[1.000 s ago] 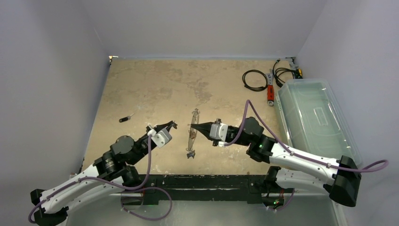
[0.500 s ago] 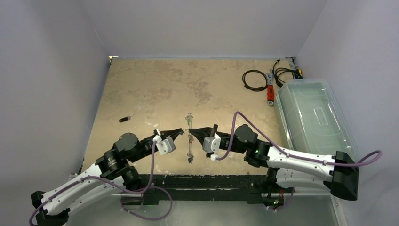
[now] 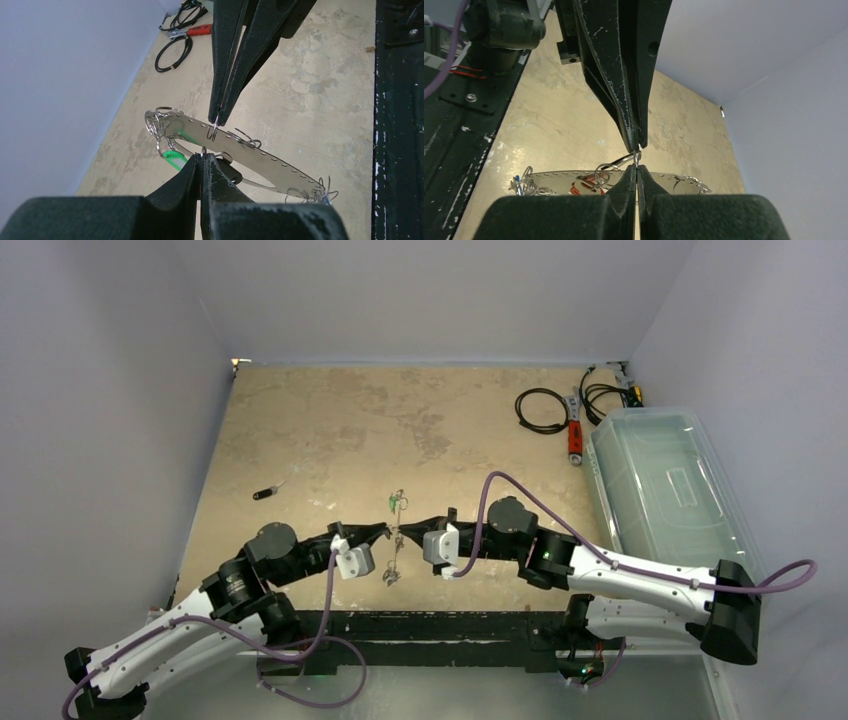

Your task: Put the keys on the keyring

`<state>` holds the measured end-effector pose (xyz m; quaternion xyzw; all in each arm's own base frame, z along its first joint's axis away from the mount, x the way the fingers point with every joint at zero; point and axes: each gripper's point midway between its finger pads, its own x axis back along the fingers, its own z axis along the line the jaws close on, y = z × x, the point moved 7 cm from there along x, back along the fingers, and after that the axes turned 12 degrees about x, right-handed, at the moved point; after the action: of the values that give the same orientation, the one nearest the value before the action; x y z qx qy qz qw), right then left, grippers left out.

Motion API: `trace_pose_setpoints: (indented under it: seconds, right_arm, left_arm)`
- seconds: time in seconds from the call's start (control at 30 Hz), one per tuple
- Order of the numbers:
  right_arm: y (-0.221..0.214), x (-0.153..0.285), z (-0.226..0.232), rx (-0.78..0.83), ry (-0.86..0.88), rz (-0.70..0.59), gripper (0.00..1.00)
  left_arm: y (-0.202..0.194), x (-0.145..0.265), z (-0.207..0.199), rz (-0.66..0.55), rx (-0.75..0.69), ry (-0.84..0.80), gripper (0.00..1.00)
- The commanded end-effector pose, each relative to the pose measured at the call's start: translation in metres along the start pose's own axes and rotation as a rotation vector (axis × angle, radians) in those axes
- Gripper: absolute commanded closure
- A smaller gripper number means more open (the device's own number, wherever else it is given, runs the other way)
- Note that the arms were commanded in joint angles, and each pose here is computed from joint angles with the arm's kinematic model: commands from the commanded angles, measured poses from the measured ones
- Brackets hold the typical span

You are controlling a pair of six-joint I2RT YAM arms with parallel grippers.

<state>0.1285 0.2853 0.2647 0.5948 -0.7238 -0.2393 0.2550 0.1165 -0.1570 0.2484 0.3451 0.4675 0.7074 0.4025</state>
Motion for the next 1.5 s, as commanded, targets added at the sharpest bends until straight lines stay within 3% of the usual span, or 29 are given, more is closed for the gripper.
trace_pose_setpoints:
  seconds: [0.0, 0.47, 1.47]
  right_arm:
    - [0.029, 0.0, -0.017, -0.004, 0.012, -0.105, 1.0]
    - [0.023, -0.008, -0.011, -0.029, 0.072, -0.07, 1.0]
    - [0.019, -0.007, -0.015, -0.023, 0.044, -0.031, 1.0]
  left_arm:
    - [0.021, 0.003, 0.0, -0.061, -0.039, -0.052, 1.0]
    - [0.027, 0.004, -0.008, -0.067, -0.085, -0.161, 1.0]
    - [0.024, 0.001, -0.014, -0.082, -0.084, -0.207, 1.0]
